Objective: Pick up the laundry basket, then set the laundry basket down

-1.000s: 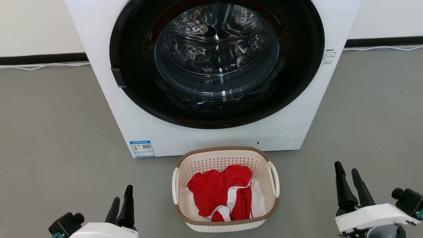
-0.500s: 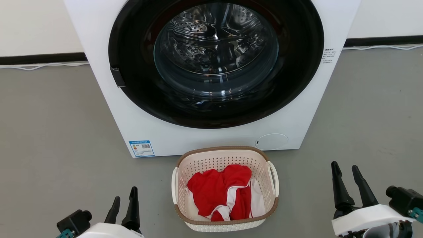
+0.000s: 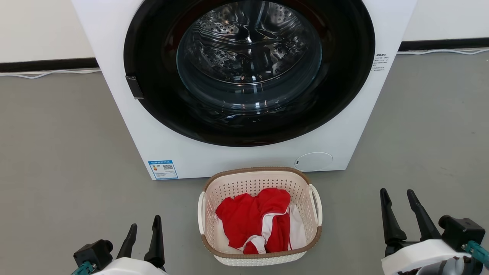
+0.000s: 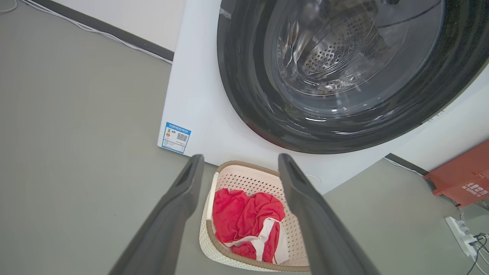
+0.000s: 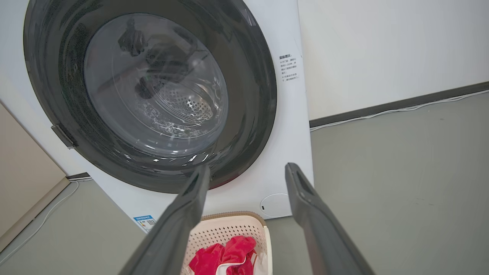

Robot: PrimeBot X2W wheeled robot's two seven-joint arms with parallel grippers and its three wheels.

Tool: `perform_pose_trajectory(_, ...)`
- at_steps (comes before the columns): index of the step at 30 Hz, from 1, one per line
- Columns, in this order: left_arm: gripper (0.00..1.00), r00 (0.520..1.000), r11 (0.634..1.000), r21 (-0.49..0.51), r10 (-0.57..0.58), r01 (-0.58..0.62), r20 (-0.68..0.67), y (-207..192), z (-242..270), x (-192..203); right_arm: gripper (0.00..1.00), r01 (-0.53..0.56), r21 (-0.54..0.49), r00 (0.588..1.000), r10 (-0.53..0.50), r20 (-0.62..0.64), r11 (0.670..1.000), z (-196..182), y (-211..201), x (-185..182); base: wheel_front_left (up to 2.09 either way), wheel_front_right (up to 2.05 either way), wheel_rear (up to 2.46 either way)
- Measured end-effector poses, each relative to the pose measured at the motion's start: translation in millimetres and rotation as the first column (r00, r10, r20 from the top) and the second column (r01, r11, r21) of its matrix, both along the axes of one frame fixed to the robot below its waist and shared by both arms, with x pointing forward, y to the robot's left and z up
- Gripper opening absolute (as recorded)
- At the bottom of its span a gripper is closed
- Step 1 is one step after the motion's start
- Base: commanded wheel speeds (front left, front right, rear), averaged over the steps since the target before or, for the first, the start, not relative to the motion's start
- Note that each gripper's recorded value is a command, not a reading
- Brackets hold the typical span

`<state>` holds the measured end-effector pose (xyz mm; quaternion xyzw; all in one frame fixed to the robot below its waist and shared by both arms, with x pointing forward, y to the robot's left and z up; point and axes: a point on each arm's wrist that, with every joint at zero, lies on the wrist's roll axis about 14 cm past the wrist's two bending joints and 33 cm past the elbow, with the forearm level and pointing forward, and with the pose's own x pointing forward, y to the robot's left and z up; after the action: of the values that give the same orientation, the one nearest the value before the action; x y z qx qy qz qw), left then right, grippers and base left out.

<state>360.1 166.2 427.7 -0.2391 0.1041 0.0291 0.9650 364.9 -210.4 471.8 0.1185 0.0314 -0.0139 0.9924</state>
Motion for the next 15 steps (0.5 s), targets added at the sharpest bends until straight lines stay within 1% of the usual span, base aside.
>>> perform_pose_trajectory(8, 1.0, 0.999, 0.996, 0.092, -0.027, 0.024, 0.027, -0.5, 4.6, 1.5, 1.0, -0.016, -0.085, 1.0, 0.016, -0.009, 0.996, -4.4, 0.5, -1.3, 0.0, 0.0, 0.0)
perform_pose_trajectory(15, 1.0, 0.998, 0.986, 0.165, -0.047, 0.038, 0.051, -1.6, 9.2, 3.2, 1.0, -0.036, -0.174, 0.999, 0.036, -0.006, 0.984, -4.5, 1.2, -1.8, 0.0, 0.0, 0.0)
